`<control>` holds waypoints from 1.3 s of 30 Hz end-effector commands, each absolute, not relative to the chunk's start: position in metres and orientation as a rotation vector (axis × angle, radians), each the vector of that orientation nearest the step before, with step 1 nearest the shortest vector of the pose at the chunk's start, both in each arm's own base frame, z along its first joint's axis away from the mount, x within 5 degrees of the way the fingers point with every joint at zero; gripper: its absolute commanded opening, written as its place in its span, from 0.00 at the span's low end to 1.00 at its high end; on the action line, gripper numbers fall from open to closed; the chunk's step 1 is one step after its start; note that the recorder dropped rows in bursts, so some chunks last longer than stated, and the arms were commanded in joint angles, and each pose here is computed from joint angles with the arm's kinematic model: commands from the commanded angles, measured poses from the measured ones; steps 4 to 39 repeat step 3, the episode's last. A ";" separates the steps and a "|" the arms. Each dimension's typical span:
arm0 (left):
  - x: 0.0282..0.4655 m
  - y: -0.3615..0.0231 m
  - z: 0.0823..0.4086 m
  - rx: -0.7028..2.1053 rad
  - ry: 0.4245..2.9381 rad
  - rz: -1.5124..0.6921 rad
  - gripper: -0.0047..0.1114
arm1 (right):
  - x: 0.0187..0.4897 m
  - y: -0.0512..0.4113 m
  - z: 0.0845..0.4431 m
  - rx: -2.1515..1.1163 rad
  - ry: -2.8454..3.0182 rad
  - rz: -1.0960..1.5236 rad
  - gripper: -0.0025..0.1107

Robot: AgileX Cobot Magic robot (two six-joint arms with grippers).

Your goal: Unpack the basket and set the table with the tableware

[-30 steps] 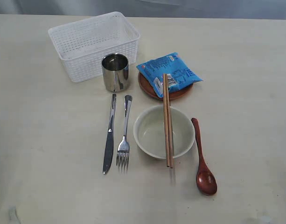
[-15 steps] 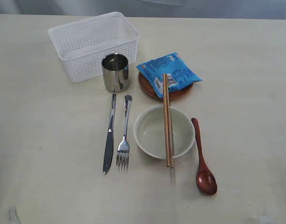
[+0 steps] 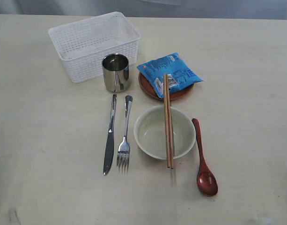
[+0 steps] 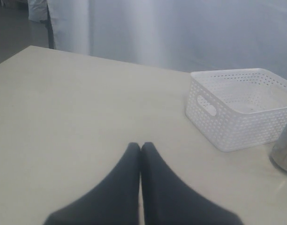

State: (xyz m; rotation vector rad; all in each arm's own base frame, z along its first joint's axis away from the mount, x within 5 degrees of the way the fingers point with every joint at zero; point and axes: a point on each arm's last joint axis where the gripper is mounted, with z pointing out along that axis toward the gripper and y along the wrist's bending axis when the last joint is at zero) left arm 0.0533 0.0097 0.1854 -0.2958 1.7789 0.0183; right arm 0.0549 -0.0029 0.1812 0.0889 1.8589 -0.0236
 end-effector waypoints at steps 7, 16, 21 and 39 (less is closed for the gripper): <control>0.053 0.010 0.184 -0.295 1.778 0.024 0.04 | 0.055 -0.003 0.180 0.092 1.855 -0.029 0.02; 0.053 0.010 0.184 -0.295 1.778 0.024 0.04 | 0.055 -0.003 0.180 0.092 1.855 -0.029 0.02; 0.053 0.010 0.184 -0.295 1.778 0.024 0.04 | 0.055 -0.003 0.180 0.092 1.855 -0.029 0.02; 0.053 0.010 0.184 -0.295 1.778 0.024 0.04 | 0.055 -0.003 0.180 0.092 1.855 -0.029 0.02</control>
